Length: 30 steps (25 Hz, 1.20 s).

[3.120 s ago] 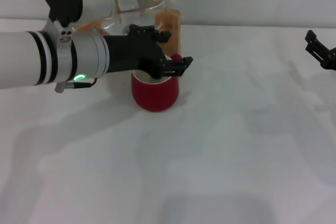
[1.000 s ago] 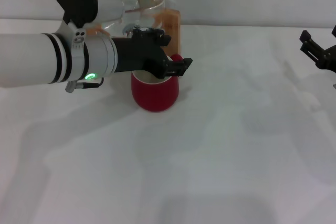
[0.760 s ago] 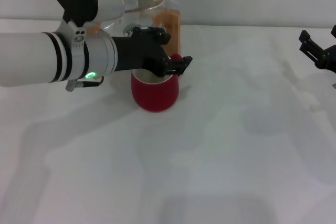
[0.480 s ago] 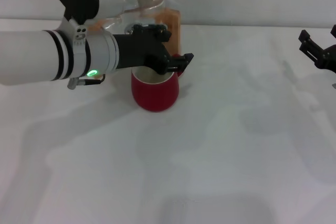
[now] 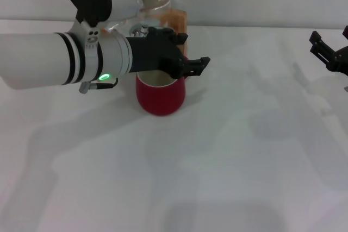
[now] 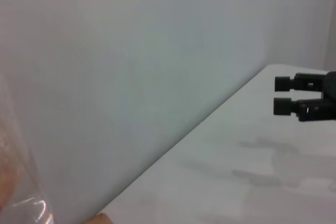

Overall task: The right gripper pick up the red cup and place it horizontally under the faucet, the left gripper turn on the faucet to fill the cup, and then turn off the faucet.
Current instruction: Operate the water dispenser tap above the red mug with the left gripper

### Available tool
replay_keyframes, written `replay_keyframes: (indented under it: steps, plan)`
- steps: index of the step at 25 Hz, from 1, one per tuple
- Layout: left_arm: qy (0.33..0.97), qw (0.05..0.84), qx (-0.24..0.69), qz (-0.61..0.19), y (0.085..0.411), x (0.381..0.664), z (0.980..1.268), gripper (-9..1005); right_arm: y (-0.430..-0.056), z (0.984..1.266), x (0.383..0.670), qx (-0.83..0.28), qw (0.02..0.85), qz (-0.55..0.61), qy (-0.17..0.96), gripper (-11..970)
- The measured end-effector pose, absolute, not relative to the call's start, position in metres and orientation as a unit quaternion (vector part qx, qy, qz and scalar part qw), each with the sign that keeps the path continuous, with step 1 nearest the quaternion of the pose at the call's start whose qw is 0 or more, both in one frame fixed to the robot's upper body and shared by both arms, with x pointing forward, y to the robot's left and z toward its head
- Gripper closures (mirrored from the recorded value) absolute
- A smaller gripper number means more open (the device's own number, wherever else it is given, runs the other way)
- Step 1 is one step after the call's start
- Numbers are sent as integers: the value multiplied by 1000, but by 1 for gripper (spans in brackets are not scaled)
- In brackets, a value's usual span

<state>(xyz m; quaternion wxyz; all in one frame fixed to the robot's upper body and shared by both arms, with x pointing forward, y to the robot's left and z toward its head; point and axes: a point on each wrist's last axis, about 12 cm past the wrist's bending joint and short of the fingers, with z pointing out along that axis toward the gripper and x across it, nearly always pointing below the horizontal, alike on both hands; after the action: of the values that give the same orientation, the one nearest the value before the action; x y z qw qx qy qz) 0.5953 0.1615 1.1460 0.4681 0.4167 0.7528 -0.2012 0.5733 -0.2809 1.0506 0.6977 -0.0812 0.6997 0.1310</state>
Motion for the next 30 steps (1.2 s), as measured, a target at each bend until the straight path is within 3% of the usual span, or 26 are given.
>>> replay_keyframes:
  steps: [30]
  plan:
    - [755, 479, 400, -201, 168, 603, 1141, 240, -280, 1049, 572, -84, 696, 132, 701, 102]
